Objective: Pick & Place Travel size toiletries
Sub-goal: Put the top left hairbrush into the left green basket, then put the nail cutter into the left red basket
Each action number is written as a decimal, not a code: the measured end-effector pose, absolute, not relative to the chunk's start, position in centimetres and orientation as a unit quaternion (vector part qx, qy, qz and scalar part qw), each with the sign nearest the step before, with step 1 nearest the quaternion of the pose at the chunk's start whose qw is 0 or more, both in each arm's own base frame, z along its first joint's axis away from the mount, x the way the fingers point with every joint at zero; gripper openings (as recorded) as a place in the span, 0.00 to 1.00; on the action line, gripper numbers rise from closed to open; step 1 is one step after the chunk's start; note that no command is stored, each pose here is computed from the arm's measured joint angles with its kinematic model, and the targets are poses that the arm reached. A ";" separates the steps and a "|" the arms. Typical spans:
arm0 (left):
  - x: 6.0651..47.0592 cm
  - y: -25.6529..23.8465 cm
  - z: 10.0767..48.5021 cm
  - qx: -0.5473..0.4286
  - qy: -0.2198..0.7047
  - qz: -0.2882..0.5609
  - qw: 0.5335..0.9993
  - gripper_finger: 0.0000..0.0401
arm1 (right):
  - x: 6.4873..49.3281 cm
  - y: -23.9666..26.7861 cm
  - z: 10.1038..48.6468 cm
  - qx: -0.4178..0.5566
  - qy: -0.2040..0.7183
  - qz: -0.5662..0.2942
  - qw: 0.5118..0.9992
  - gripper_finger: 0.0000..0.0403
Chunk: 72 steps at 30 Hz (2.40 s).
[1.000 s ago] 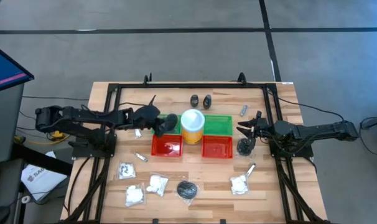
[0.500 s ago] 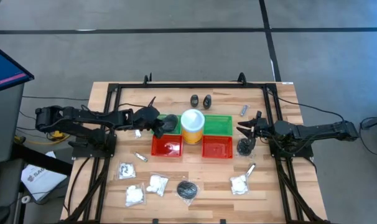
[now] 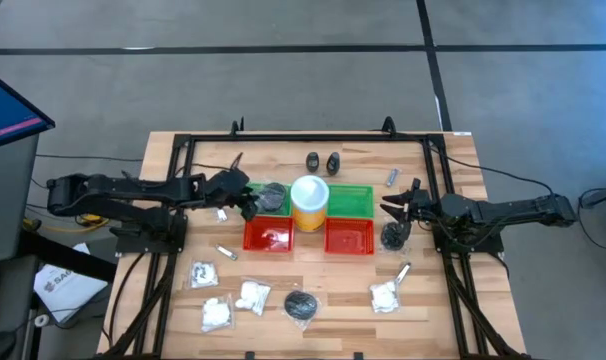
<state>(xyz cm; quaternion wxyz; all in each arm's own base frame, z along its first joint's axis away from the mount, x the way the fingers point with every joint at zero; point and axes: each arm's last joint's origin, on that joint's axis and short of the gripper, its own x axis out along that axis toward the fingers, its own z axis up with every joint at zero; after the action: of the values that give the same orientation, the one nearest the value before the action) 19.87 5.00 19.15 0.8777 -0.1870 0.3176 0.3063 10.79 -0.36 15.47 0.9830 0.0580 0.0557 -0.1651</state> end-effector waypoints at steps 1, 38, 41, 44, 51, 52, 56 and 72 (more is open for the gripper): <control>19.6 5.0 19.5 -0.192 0.310 0.313 0.877 0.38 | 10.8 -0.4 15.5 0.058 0.056 -0.165 0.983 0.27; 15.7 3.6 16.3 -0.333 0.440 0.484 0.680 0.36 | 10.8 -0.3 15.5 0.062 0.055 -0.165 0.983 0.27; 15.8 3.6 15.8 -0.327 0.455 0.491 0.668 0.36 | 10.8 -0.3 15.5 0.062 0.055 -0.165 0.983 0.27; 16.0 3.6 15.2 -0.327 0.463 0.500 0.654 0.36 | 10.8 -0.3 15.5 0.062 0.055 -0.165 0.983 0.27; 16.3 3.7 14.4 -0.328 0.471 0.517 0.635 0.36 | 10.8 -0.3 15.5 0.062 0.055 -0.165 0.983 0.27; 16.3 3.7 14.5 -0.327 0.469 0.520 0.634 0.36 | 10.8 -0.3 15.5 0.062 0.055 -0.165 0.983 0.27; 16.3 3.8 14.5 -0.326 0.459 0.528 0.636 0.36 | 10.8 -0.3 15.5 0.062 0.055 -0.165 0.983 0.27; 16.3 4.0 14.5 -0.351 0.411 0.567 0.621 0.56 | 10.8 -0.3 15.5 0.062 0.055 -0.165 0.983 0.27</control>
<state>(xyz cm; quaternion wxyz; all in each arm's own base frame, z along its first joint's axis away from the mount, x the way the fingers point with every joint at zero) 16.34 4.01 14.51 0.6213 -0.3509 0.4112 0.5673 10.79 -0.34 15.46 0.9829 0.0617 0.0553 -0.1646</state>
